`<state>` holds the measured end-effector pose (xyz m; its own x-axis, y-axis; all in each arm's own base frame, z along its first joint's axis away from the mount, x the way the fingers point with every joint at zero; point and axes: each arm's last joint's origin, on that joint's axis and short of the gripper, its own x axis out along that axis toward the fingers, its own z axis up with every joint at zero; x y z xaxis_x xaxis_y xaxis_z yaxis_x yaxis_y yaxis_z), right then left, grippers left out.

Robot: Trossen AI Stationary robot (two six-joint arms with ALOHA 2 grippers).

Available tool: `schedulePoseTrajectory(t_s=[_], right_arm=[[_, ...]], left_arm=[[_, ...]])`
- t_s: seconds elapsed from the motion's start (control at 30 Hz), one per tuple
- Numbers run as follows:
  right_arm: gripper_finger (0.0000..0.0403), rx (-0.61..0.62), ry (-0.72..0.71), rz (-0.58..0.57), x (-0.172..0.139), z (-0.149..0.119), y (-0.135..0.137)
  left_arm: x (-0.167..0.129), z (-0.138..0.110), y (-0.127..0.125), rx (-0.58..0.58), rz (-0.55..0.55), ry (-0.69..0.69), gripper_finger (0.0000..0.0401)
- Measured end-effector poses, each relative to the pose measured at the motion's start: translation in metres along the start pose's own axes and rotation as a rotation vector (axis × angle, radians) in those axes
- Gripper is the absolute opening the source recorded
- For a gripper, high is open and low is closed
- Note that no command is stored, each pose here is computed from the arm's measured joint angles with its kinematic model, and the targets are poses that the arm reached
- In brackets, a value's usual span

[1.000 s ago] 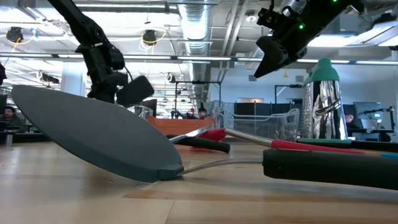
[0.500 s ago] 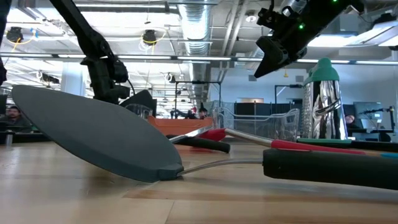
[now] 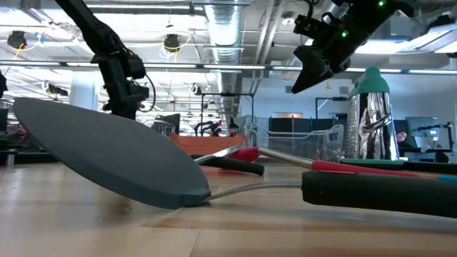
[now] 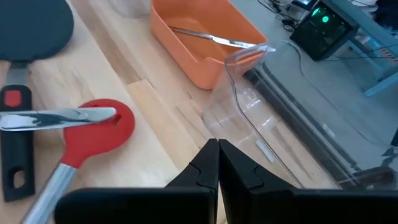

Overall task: Pick & Place Kitchen Items
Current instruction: Put the black spatula into the left transparent bin

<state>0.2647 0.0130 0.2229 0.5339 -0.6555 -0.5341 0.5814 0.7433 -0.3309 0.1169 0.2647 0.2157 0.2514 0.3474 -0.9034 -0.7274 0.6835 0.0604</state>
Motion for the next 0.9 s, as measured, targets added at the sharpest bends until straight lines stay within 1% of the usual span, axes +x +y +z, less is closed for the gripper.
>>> schedulePoseTrajectory(t_s=[0.1, 0.2, 0.33, 0.4, 0.5, 0.57, 0.67, 0.9], right_arm=[[0.0000, 0.005, -0.003, -0.001, 0.001, 0.000, 0.000], [0.0000, 0.013, -0.007, -0.002, 0.001, 0.001, -0.001], [0.0000, 0.014, -0.010, -0.001, 0.001, 0.002, -0.001], [0.0000, 0.015, -0.012, 0.000, 0.001, 0.002, -0.001], [0.0000, 0.018, -0.014, 0.001, 0.001, 0.002, -0.001], [0.0000, 0.023, -0.019, 0.002, 0.001, 0.003, 0.000], [0.0000, 0.028, -0.024, 0.004, 0.001, 0.003, 0.000], [0.0000, 0.027, -0.023, 0.004, 0.001, 0.003, 0.000]], left_arm=[[-0.011, 0.002, 0.000, 0.005, 0.017, -0.050, 0.0151], [-0.025, 0.003, -0.002, 0.011, 0.033, -0.102, 0.0165], [-0.046, 0.003, -0.004, 0.013, 0.048, -0.183, 0.0170], [-0.057, 0.002, -0.007, 0.000, 0.028, -0.228, 0.0167], [-0.073, 0.002, -0.012, -0.022, -0.046, -0.314, 0.0156], [-0.083, 0.001, -0.018, -0.008, -0.110, -0.364, 0.0144], [-0.098, 0.001, -0.031, 0.041, -0.173, -0.431, 0.0123], [-0.128, -0.004, -0.070, 0.189, -0.251, -0.540, 0.0066]])
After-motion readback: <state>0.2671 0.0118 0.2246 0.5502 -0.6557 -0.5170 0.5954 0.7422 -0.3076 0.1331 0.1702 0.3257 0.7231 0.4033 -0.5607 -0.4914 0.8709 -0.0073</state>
